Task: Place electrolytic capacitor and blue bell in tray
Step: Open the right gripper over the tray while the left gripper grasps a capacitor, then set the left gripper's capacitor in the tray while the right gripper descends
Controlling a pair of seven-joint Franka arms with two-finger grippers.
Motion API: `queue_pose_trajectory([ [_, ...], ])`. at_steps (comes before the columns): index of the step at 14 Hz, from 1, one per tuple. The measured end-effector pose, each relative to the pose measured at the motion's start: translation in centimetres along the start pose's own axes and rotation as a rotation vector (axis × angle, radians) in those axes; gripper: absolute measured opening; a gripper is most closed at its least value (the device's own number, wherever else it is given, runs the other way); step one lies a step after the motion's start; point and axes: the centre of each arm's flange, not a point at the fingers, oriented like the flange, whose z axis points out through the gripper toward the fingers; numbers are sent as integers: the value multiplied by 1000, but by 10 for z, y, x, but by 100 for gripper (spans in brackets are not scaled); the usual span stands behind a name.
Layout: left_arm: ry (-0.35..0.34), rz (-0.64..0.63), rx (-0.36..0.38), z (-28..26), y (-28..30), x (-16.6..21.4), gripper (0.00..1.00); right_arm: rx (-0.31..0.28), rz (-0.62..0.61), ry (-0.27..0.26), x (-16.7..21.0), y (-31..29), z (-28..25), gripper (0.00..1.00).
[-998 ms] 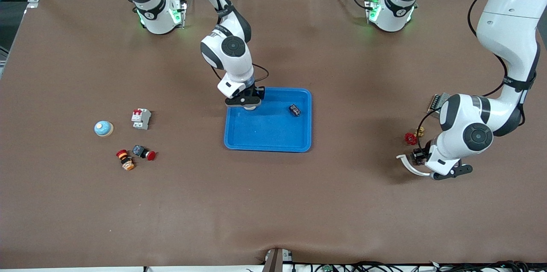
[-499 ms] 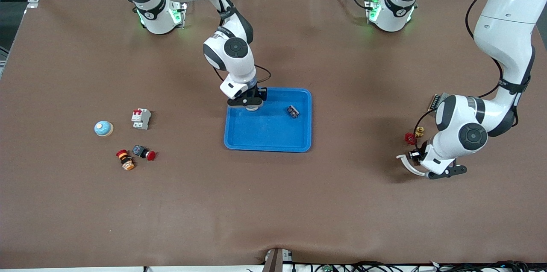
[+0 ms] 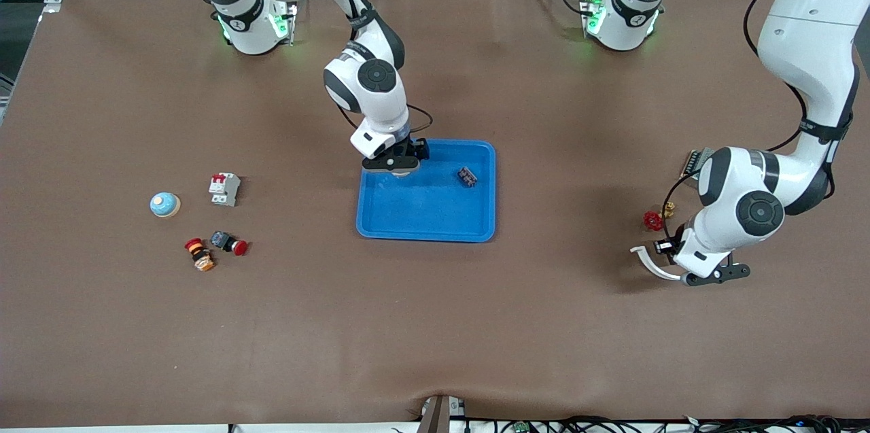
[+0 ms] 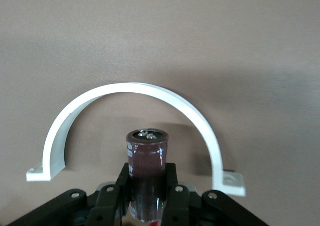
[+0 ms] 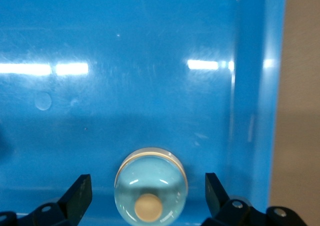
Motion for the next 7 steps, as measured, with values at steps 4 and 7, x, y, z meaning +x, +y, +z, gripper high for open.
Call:
queue_pose_trajectory([
  [4, -5, -90, -16, -39, 48, -13, 30, -60, -62, -44, 25, 32, -62, 100],
  [7, -7, -167, -44, -54, 86, -25, 30, -82, -127, -75, 40, 64, -105, 100],
])
